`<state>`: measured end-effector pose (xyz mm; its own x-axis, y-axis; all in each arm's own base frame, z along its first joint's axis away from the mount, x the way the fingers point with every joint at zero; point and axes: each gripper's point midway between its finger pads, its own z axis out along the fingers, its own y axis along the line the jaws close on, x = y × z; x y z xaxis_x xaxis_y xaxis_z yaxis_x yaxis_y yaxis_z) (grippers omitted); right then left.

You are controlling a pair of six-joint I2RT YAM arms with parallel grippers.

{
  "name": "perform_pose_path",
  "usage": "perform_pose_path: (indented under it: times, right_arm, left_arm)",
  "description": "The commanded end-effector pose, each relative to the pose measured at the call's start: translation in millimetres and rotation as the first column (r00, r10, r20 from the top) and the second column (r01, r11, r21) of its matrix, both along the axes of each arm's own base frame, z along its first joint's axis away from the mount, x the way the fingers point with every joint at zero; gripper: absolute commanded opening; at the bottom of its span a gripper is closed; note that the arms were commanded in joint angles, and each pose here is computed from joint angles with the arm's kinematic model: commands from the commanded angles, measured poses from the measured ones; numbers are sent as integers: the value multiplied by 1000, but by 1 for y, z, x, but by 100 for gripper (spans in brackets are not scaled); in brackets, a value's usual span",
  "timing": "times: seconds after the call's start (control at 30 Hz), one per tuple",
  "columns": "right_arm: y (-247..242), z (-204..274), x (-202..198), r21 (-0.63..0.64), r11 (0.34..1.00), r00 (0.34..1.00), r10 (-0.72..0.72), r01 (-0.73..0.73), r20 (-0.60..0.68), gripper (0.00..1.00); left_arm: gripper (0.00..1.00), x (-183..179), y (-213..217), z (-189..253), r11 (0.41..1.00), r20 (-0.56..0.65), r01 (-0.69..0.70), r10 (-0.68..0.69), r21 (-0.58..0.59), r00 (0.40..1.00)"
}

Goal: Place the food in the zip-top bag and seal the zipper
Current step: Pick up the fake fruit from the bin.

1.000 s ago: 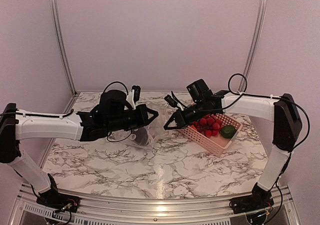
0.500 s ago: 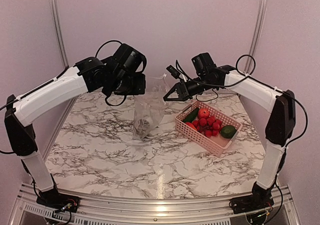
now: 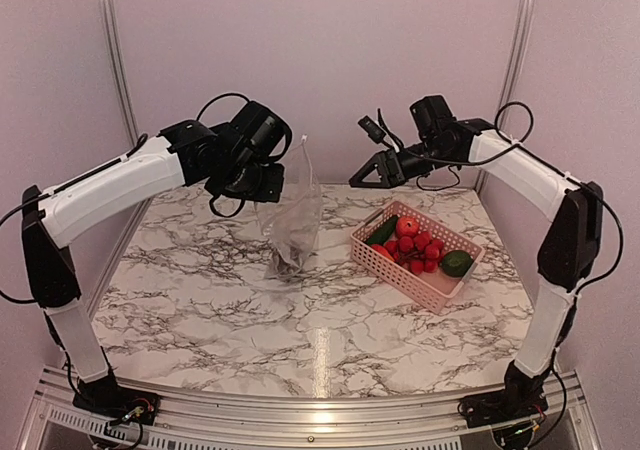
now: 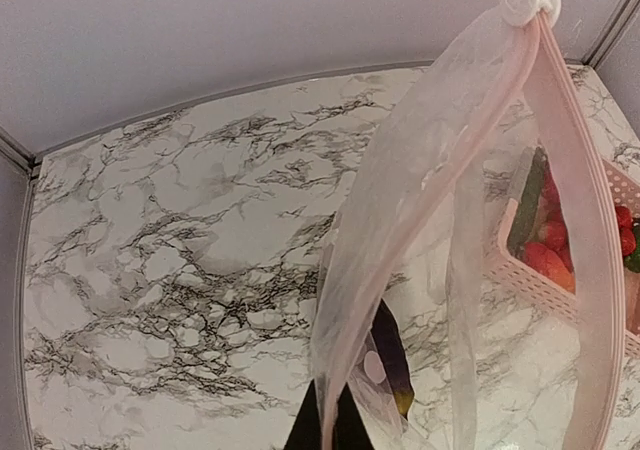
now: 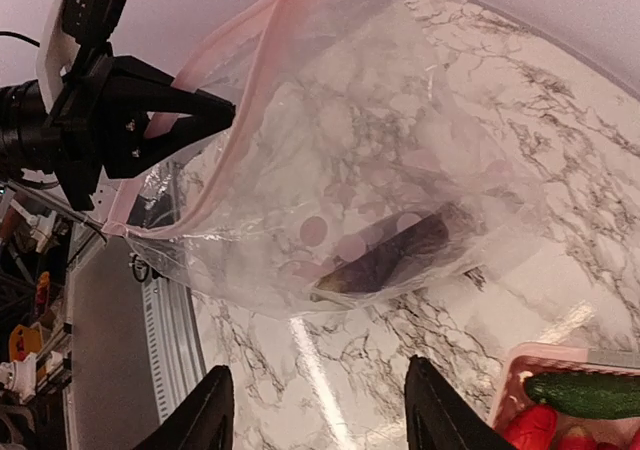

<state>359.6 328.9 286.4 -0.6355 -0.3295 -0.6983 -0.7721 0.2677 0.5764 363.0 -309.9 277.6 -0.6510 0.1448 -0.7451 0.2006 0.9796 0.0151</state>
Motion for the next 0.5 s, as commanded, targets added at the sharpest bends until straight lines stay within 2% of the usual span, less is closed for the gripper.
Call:
perform_pose_path:
  times: [0.0, 0.1, 0.2, 0.47]
  right_arm:
    - [-53, 9, 13, -222, 964, 934, -59, 145, 354, 58]
    - [-82, -11, 17, -341, 915, 880, -33, 218, 474, 58]
    - [-112, -39, 17, -447, 860, 855, 23, 248, 518, 58]
    - [-186, -96, 23, -655, 703, 886, 74, 278, 457, 46]
  left_arm:
    - [0, -4, -2, 20, 993, 46, 62, -58, -97, 997]
    - [0, -3, -3, 29, 988, 79, 79, -68, -135, 994]
    - [0, -2, -6, 37, 982, 109, 102, -85, -159, 990]
    - [0, -3, -9, 30, 972, 116, 143, -123, -184, 986]
